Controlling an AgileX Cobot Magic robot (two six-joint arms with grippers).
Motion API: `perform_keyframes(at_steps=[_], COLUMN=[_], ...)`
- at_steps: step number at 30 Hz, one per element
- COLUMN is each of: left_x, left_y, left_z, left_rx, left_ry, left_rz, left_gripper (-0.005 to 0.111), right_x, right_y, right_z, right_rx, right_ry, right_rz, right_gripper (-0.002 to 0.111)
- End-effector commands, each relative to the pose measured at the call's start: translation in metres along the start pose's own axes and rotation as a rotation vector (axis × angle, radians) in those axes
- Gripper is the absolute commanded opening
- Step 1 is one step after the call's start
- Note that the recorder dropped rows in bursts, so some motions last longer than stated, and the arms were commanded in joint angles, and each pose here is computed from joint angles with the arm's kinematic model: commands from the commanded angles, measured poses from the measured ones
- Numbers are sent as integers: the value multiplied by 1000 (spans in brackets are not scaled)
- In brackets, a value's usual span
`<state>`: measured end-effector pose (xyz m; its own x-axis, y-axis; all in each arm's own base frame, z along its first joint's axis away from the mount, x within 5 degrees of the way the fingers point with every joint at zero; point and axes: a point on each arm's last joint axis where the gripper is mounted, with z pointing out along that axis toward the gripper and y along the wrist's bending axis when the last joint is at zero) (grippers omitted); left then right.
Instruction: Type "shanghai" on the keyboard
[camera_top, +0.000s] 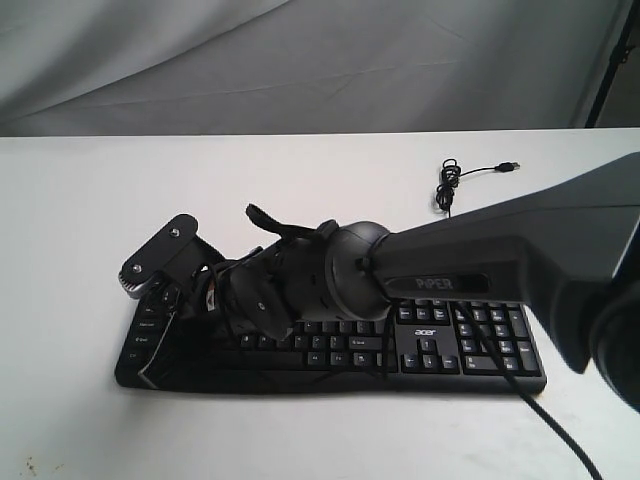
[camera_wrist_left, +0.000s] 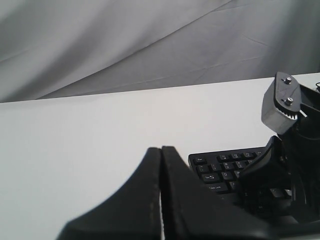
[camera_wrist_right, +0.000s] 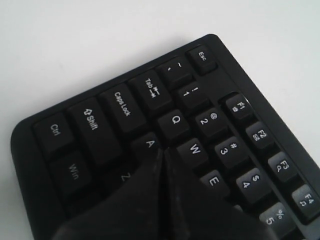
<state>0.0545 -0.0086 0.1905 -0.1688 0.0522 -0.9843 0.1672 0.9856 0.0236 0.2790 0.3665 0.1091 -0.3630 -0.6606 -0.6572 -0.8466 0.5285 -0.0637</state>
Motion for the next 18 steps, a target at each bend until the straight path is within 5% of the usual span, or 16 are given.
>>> perform_keyframes(at_steps=[1,18], left_x=[1,1], left_y=[0,0], left_z=[0,0], left_rx=[3,3], left_ry=[-2,-2], left_rz=[-1,-1], left_gripper=[0,0], right_x=[-1,-1], right_y=[0,-1], right_z=[0,0], right_rx=[1,3], right_ry=[1,2], right_rz=[-14,-33], right_gripper=[0,0])
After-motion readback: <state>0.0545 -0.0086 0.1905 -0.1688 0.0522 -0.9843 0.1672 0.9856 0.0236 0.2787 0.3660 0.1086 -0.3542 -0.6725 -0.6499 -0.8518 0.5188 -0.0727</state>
